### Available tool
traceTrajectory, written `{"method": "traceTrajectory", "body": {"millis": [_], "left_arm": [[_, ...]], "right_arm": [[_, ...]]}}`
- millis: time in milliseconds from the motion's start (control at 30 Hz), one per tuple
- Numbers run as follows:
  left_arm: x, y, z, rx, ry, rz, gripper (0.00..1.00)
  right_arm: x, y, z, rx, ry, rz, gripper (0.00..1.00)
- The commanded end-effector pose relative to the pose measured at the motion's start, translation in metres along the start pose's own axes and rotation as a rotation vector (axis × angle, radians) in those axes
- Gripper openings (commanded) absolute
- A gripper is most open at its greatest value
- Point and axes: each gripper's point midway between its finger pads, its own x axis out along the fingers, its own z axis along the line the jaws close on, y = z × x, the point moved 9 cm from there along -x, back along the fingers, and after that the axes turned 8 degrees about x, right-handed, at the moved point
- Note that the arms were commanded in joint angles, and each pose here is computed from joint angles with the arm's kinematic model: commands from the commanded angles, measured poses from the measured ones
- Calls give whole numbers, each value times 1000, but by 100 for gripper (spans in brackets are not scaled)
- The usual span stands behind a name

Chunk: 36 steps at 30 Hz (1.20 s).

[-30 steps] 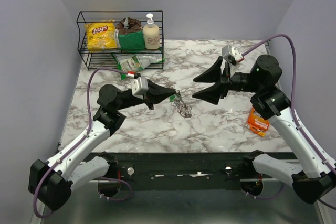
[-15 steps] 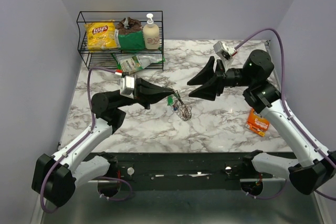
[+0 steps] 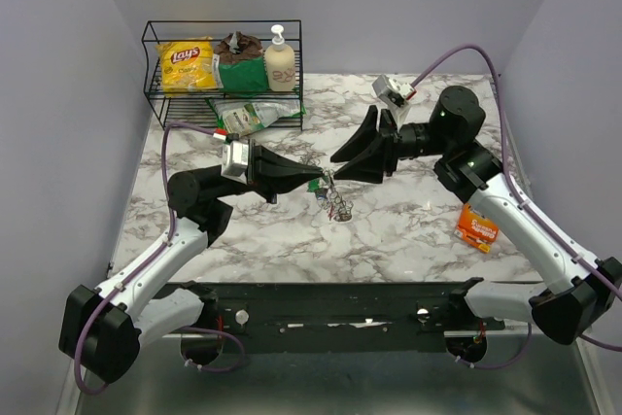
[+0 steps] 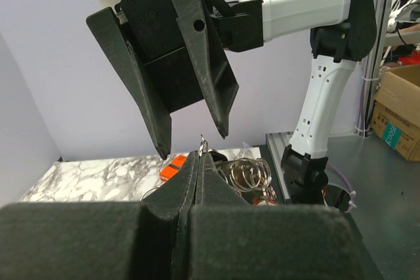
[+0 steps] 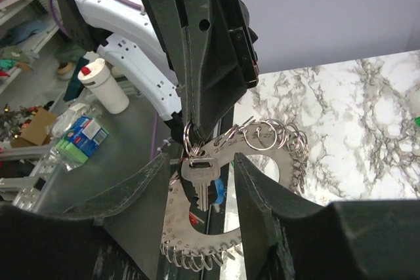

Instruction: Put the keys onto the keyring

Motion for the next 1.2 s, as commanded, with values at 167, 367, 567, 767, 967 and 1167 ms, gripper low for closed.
{"method": "traceTrajectory", "body": {"millis": [167, 367, 567, 767, 967, 1167], "left_arm": [[3, -16, 0, 57, 23, -20, 0], [3, -15, 0, 60, 22, -15, 0], [3, -14, 1, 61, 19, -9, 0], [3, -14, 1, 64, 19, -9, 0], [4, -17, 2, 69, 16, -19, 0], [5, -20, 1, 70, 26, -32, 0]], "right_arm": [[8, -7, 2, -18, -9, -10, 41], [7, -3, 1, -22, 2, -11, 31], [6, -2, 3, -29, 12, -16, 22], [4, 0, 2, -30, 27, -15, 10], [4, 6, 0, -22, 35, -5, 4], [4, 11, -2, -14, 39, 6, 1]]}}
